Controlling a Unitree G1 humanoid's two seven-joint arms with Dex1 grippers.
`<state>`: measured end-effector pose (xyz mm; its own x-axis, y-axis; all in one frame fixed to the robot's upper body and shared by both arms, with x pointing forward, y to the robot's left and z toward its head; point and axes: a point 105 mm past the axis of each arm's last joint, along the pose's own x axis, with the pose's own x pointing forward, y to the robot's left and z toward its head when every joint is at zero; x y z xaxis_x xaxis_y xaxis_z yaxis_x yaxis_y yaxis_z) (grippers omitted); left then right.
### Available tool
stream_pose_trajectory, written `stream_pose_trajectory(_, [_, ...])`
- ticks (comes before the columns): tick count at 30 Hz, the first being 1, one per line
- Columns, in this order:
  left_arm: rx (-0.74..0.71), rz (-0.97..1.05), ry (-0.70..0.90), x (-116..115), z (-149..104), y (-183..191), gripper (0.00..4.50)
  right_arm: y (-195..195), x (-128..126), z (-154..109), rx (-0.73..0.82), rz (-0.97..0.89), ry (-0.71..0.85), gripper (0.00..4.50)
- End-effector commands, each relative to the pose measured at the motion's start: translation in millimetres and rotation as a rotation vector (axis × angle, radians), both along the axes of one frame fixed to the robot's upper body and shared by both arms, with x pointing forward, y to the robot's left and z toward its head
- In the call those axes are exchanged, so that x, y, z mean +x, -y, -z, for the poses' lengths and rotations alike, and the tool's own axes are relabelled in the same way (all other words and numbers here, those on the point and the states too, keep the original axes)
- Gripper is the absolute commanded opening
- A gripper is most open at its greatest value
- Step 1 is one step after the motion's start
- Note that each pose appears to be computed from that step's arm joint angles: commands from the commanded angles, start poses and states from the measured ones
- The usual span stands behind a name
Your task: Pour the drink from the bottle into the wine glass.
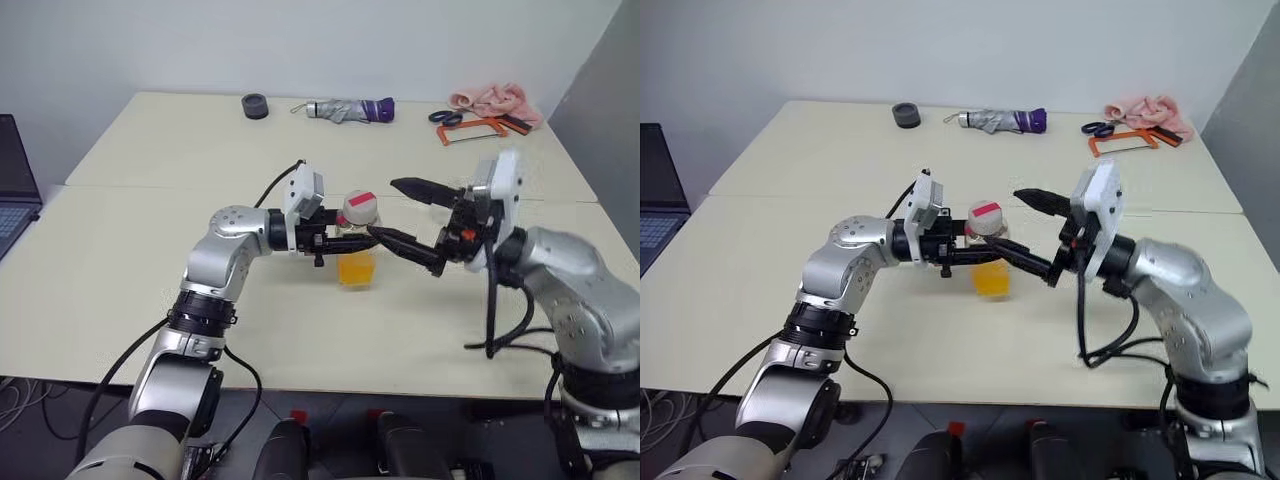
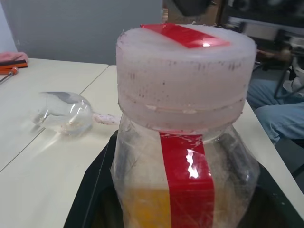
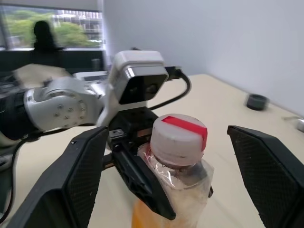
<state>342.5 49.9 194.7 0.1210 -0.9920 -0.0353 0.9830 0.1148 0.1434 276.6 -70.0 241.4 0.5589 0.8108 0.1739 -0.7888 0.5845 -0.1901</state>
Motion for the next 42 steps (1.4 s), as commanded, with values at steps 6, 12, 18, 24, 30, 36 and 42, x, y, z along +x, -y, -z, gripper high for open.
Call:
stream_pose_trajectory(6, [0.012,0.020,0.103,7.0,-13.4,7.8,1.83,-21.1,9.5,-8.8,0.060,0.273,0.079,4.31])
stream_pose_trajectory(12, [0.018,0.022,0.120,9.5,-12.7,10.2,1.83,-26.4,11.0,-4.8,0.037,0.274,0.081,4.31])
stream_pose_trajectory(18, [0.019,0.021,0.125,9.2,-11.7,9.8,1.83,-28.3,13.3,-1.0,0.035,0.265,0.057,4.31])
stream_pose_trajectory(24, [0.025,0.021,0.127,8.6,-10.2,8.8,1.83,-29.1,15.0,-1.6,0.048,0.263,0.053,4.31])
stream_pose_trajectory(30, [0.033,0.022,0.127,8.2,-8.7,7.5,1.83,-30.3,14.7,-1.9,0.058,0.249,0.053,2.64])
stream_pose_trajectory(36, [0.046,0.044,0.120,5.8,-8.6,5.4,1.83,-45.1,1.0,8.1,-0.001,0.025,0.050,1.82])
stream_pose_trajectory(42, [0.079,0.150,0.114,-5.4,-15.6,-1.6,1.82,-41.8,3.5,16.9,-0.354,-0.485,0.123,1.82])
